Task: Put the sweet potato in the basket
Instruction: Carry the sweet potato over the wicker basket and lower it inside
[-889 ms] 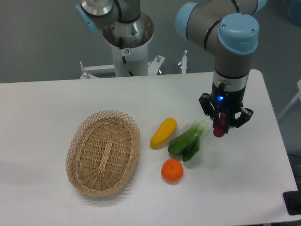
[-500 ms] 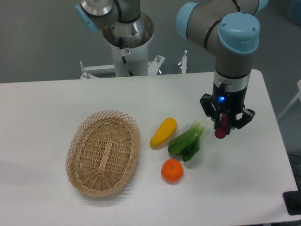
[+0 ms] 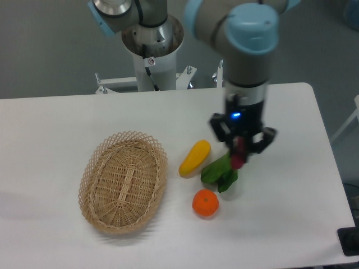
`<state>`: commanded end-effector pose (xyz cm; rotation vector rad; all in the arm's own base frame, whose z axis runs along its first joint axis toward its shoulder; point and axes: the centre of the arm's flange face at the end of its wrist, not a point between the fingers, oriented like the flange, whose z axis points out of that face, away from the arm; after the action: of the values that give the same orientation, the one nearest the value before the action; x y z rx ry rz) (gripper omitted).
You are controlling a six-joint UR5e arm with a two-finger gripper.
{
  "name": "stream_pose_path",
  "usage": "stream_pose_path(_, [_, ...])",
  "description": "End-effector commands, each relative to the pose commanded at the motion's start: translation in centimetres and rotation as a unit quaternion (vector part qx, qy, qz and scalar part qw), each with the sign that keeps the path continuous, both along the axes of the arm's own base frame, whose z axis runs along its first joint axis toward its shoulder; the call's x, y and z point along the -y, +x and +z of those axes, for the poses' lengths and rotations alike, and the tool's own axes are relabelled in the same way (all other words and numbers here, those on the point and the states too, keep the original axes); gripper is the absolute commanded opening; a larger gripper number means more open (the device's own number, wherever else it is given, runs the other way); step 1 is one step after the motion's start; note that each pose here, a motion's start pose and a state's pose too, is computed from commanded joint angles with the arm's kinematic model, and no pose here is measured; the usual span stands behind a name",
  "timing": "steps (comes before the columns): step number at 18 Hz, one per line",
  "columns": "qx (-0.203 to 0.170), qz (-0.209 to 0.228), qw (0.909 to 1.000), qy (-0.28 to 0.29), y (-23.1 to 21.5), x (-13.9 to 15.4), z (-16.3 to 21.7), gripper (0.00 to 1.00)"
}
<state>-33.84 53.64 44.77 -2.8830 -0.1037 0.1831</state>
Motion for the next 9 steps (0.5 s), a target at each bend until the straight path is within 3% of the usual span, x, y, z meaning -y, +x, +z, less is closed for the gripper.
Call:
stream_pose_path(3, [0.021,0.020,0.9996,0.000,6.2,-2.9,-2.8,0.24])
stream_pose_path(6, [0.032,0.030,0.9990,0.004,11.1,-4.0,-6.6,0.24])
stream_pose_path(9, [0.011,0.017,0.9997,-0.013,13.9,-4.8,-10.8,0.25])
